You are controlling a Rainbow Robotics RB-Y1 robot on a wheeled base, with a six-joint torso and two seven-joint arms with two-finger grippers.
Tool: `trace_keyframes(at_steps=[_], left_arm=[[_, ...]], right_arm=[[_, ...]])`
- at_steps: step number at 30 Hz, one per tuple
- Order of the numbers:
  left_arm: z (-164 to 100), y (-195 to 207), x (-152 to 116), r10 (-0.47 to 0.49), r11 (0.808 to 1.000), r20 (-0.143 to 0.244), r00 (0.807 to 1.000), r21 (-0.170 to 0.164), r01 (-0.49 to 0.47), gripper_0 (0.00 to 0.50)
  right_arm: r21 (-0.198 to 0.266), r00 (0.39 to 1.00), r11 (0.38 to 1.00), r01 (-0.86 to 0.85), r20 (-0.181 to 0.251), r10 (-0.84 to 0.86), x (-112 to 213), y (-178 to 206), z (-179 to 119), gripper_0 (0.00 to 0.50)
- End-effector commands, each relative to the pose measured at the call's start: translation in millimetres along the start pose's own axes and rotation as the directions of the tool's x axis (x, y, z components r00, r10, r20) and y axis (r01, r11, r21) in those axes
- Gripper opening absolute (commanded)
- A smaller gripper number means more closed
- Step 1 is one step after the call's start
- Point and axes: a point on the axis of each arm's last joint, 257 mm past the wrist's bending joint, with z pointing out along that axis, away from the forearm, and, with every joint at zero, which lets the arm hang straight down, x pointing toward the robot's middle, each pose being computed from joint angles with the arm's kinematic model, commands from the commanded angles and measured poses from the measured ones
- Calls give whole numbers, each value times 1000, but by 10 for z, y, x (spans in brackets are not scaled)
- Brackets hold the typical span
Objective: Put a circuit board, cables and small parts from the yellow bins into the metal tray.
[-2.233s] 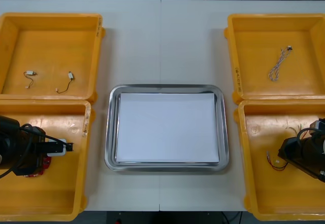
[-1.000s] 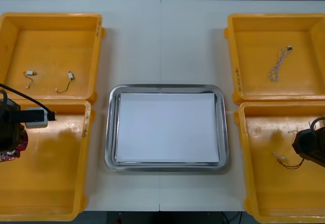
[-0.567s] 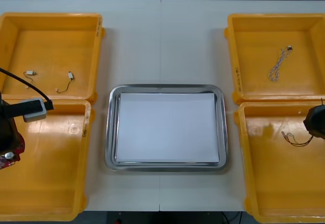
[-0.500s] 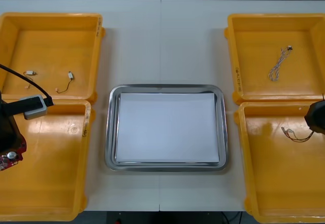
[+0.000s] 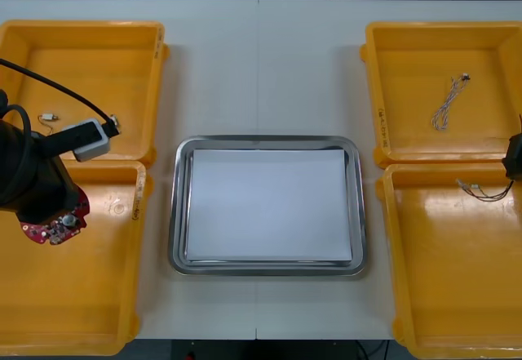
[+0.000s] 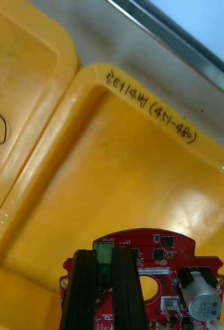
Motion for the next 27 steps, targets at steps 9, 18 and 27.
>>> trace_keyframes(at_steps=[9,18,27], left_arm=[[-56,-51,-510,-108,993,98,989,-40,112,0],[-42,-337,-901,-156,988,145,977,23,155,0],[-45,-660,-1271,-171,984,173,970,73,161,0]], right_arm=[[14,982,983,184,47,-184,-342,-48,-544,0],[-25,966,966,256,48,-255,-369,92,-677,0],[-107,907,901,420,47,-417,-302,438,-760,0]])
